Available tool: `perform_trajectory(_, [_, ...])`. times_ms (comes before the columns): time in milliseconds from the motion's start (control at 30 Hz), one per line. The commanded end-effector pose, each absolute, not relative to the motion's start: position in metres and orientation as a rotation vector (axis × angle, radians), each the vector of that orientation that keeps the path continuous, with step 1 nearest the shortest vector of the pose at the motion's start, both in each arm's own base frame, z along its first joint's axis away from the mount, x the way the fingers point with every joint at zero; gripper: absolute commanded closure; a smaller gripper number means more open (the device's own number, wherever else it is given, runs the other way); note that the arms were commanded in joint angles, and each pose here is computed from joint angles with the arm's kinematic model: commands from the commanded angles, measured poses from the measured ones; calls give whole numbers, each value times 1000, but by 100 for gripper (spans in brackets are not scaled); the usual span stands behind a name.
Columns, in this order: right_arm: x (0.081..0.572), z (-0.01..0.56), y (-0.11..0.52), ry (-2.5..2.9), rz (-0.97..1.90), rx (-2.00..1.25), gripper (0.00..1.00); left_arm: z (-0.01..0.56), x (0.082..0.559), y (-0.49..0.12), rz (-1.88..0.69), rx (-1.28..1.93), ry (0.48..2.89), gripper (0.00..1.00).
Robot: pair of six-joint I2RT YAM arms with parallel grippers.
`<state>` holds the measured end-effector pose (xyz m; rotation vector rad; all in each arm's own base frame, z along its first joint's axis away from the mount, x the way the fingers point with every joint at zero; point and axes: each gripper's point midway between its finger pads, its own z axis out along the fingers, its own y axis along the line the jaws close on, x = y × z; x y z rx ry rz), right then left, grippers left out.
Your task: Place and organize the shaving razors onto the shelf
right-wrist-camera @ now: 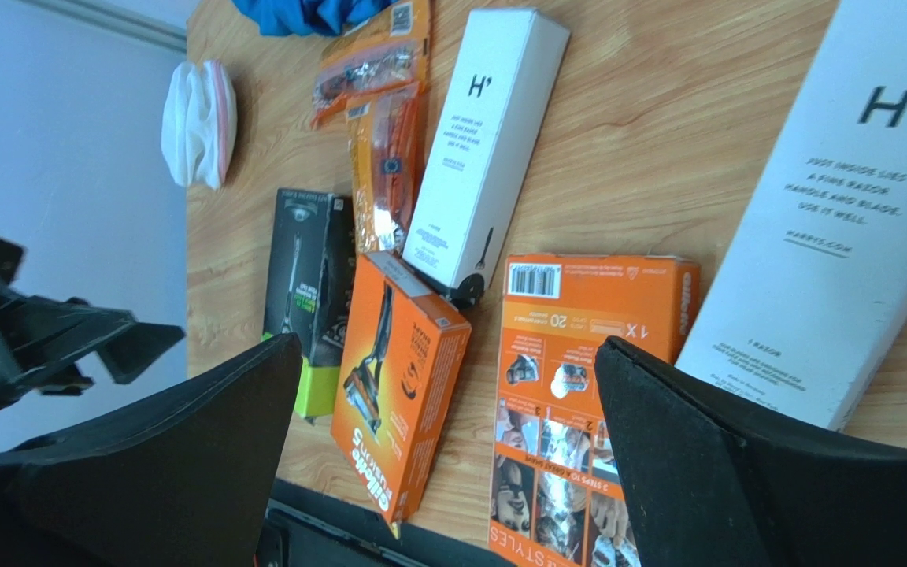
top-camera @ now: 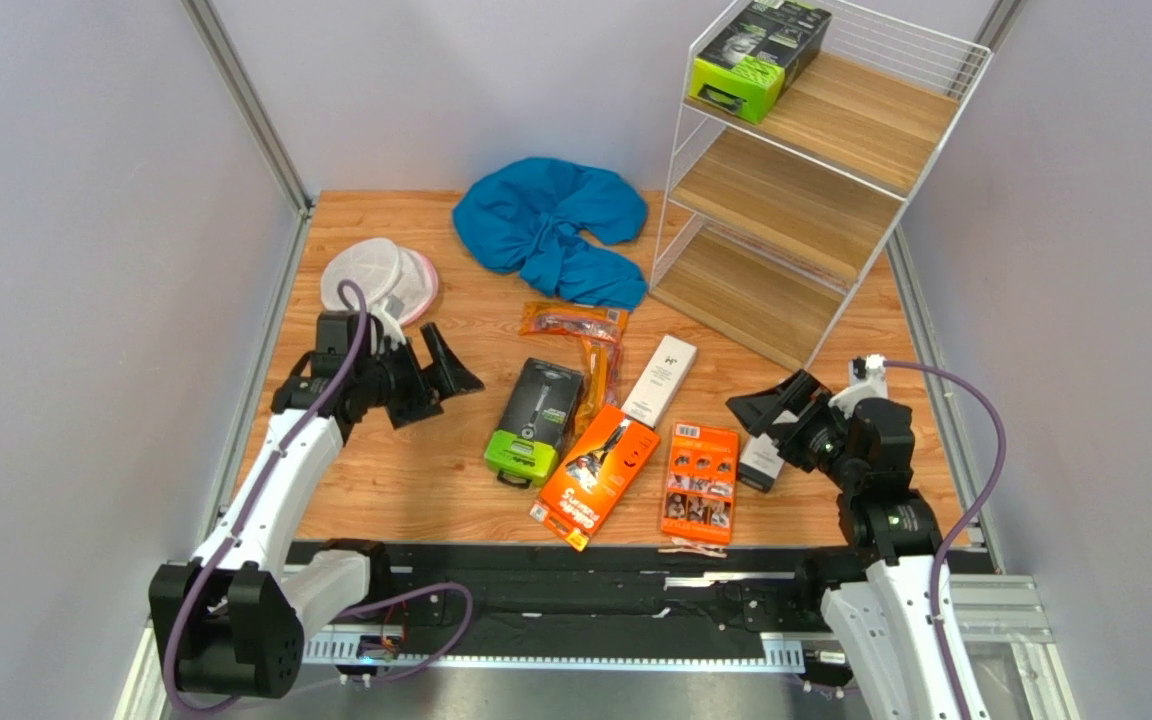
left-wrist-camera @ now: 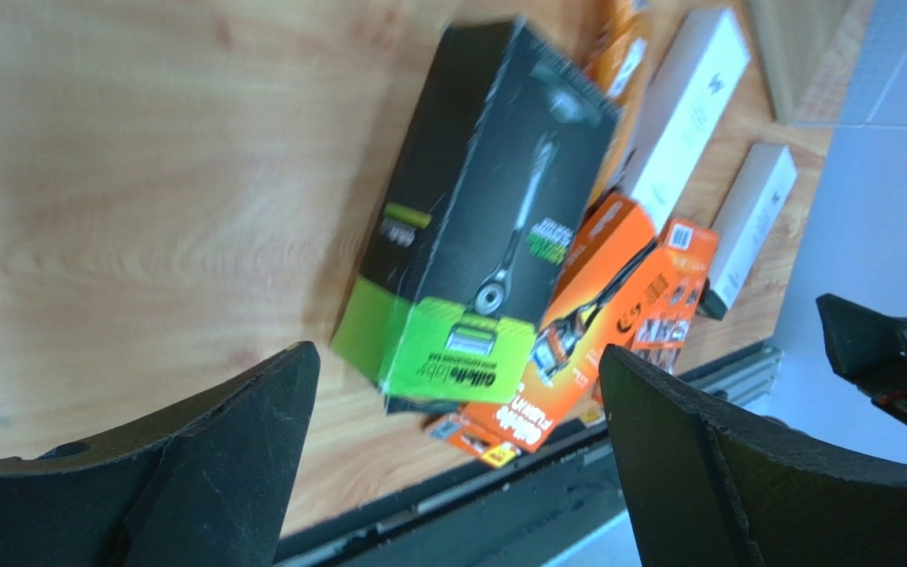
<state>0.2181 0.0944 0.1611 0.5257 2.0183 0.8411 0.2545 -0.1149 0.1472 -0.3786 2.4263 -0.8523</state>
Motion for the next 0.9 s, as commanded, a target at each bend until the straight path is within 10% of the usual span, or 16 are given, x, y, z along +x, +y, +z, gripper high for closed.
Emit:
perform_trajectory(0, [211,182,114,2008,924,464,1,120,230,-123,-960,-581,2497,3])
perform_trajectory(867, [219,189,171,2046,1064,386,3,60,158,-144,-1073,-727,2586,34])
